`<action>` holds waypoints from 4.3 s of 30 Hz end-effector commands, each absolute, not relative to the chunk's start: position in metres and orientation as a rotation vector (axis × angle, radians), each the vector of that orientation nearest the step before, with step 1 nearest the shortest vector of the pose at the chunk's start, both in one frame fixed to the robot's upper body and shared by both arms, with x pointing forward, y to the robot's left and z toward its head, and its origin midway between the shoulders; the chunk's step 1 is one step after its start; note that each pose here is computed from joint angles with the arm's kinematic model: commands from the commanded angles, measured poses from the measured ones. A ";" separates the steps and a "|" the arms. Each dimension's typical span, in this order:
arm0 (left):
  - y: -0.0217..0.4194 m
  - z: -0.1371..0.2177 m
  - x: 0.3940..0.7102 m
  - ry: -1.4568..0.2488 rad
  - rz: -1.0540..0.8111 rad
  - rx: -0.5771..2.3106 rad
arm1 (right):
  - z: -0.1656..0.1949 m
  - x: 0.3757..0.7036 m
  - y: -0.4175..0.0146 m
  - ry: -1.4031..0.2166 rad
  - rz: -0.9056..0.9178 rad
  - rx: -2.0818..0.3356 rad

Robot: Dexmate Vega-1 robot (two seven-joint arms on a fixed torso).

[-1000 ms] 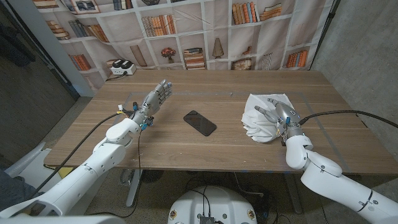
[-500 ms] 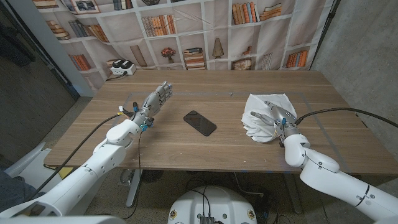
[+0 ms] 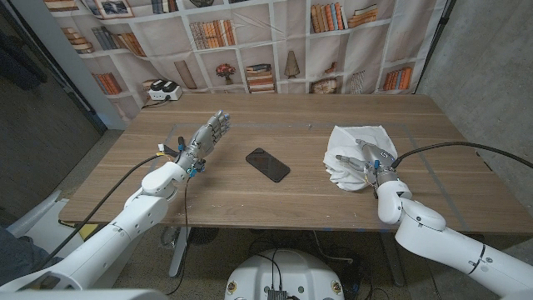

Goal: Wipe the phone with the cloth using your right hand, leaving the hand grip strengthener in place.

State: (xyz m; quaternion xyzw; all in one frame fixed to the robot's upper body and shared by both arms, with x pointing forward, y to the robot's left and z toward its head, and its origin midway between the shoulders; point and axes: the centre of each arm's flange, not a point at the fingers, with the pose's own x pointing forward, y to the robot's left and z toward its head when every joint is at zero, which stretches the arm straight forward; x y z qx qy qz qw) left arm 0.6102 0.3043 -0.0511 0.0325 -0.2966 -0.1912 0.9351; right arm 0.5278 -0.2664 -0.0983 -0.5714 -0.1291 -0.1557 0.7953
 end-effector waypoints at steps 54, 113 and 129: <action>0.321 -0.052 0.595 -0.613 -0.364 0.076 | -0.114 0.549 -0.240 -0.328 -0.457 -1.299; 0.325 -0.060 0.577 -0.652 -0.354 0.080 | -0.059 0.489 -0.120 -0.980 -0.133 -1.217; 0.331 -0.062 0.567 -0.663 -0.342 0.084 | -0.057 0.516 -0.093 -0.963 -0.085 -1.274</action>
